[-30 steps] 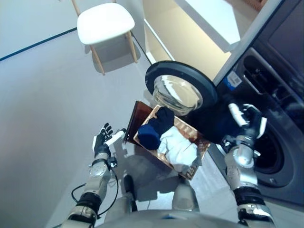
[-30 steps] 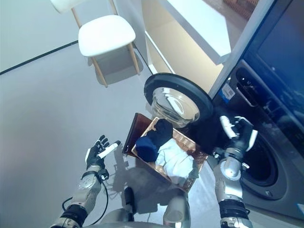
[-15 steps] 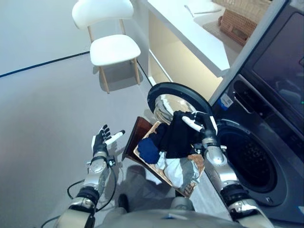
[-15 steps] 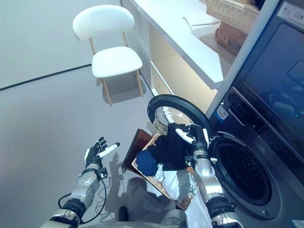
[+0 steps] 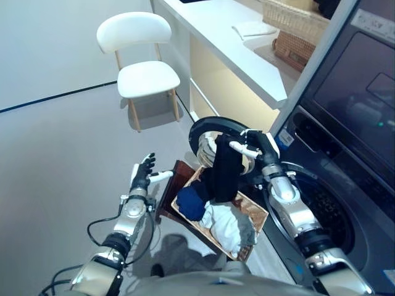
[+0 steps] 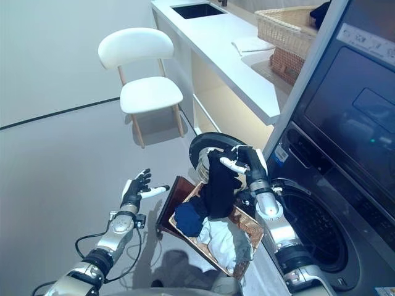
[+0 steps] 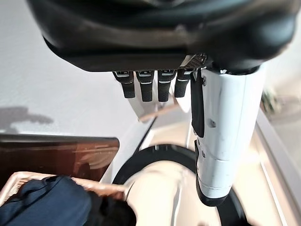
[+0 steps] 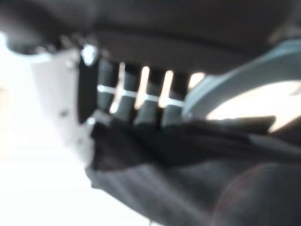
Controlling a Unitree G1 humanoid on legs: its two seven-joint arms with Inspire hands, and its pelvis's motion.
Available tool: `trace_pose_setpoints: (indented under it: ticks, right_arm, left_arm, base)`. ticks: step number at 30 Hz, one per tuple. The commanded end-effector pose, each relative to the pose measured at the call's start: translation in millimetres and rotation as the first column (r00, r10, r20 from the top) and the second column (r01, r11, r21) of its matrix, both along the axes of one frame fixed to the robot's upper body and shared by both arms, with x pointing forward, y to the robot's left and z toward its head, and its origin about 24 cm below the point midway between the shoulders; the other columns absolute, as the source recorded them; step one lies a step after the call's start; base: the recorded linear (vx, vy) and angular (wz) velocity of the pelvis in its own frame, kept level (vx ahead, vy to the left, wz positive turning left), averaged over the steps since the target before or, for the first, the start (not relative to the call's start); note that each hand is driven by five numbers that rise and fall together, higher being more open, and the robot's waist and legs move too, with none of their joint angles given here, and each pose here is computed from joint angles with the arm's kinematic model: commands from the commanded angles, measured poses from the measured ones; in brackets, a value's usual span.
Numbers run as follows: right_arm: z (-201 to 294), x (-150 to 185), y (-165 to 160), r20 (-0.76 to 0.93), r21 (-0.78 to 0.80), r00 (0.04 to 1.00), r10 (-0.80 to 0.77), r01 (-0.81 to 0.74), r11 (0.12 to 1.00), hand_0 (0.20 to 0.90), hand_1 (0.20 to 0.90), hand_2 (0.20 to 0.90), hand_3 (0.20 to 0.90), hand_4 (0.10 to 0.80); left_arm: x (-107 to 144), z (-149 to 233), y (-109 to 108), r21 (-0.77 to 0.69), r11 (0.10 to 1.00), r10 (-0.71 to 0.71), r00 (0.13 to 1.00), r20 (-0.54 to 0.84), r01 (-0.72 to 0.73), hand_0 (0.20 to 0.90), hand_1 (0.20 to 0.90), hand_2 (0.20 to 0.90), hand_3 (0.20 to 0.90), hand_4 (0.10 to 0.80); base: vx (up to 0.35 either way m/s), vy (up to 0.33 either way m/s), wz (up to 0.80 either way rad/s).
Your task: Pick up the clothes and place them into the washing machine
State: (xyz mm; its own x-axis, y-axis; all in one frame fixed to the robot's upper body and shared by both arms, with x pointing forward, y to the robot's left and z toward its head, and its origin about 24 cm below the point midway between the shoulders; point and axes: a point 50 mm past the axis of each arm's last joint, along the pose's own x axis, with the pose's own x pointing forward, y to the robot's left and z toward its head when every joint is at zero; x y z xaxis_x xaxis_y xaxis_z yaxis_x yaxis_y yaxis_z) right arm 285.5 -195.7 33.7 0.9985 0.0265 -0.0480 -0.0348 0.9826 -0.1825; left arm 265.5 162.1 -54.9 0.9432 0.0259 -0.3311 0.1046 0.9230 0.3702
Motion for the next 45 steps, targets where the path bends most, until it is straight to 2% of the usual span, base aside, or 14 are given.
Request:
trace_pose_setpoints:
  ticks: [1,3,9,11,12,17,24,34,45]
  right_arm:
    - [83.2,22.9,13.6,0.378,0.016,0.921,0.097,-0.111,0.994,0.200,0.200,0.200,0.200,0.300]
    - [88.8,21.0,12.5,0.402,0.023,0.909,0.106,-0.126,0.992,0.200,0.200,0.200,0.200,0.300]
    - [96.6,18.1,15.5,0.437,0.053,0.891,0.128,-0.168,0.984,0.200,0.200,0.200,0.200,0.300]
    - [101.4,18.2,19.4,0.454,0.076,0.881,0.135,-0.190,0.979,0.200,0.200,0.200,0.200,0.300]
    - [101.5,18.2,19.3,0.454,0.076,0.881,0.135,-0.189,0.979,0.200,0.200,0.200,0.200,0.300]
    - [109.3,20.4,21.4,0.469,0.073,0.873,0.136,-0.191,0.979,0.200,0.200,0.200,0.200,0.300]
    - [122.1,21.4,23.1,0.502,0.065,0.852,0.148,-0.208,0.976,0.200,0.200,0.200,0.200,0.300]
    - [131.3,23.7,25.1,0.530,0.056,0.835,0.147,-0.208,0.976,0.200,0.200,0.200,0.200,0.300]
    - [130.2,27.4,33.5,0.529,0.072,0.836,0.144,-0.213,0.974,0.200,0.200,0.200,0.200,0.300]
  left_arm:
    - [47.3,61.2,-17.2,0.234,0.959,-0.225,0.929,0.294,0.159,0.900,0.900,0.900,0.900,0.800]
    - [45.5,58.4,-18.5,0.307,0.934,-0.273,0.918,0.287,0.182,0.900,0.900,0.900,0.900,0.800]
    - [45.7,57.6,-28.7,0.325,0.923,-0.306,0.906,0.293,0.207,0.900,0.900,0.900,0.900,0.800]
    - [48.2,59.8,-44.2,0.289,0.928,-0.320,0.898,0.302,0.233,0.900,0.900,0.900,0.900,0.800]
    - [48.3,59.9,-44.4,0.289,0.928,-0.320,0.898,0.302,0.234,0.900,0.900,0.900,0.900,0.800]
    - [48.6,59.8,-75.2,0.136,0.947,-0.319,0.903,0.286,0.291,0.900,0.900,0.900,0.900,0.800]
    - [45.1,66.8,-104.4,0.070,0.925,-0.377,0.872,0.312,0.374,0.900,0.900,0.900,0.900,0.800]
    - [46.1,77.2,-114.8,0.049,0.915,-0.391,0.849,0.354,0.401,0.900,0.900,0.900,0.900,0.800]
    - [42.9,75.2,-124.1,-0.081,0.916,-0.344,0.876,0.339,0.392,0.900,0.900,0.900,0.900,0.800]
  base:
    - [0.000,0.000,0.00]
    - [-0.006,-0.012,-0.03]
    - [-0.003,-0.008,-0.06]
    - [0.000,0.000,0.00]
    - [0.000,0.000,0.00]
    - [-0.021,-0.012,-0.08]
    - [-0.022,-0.013,-0.19]
    - [-0.004,-0.015,-0.04]
    - [0.020,-0.005,0.04]
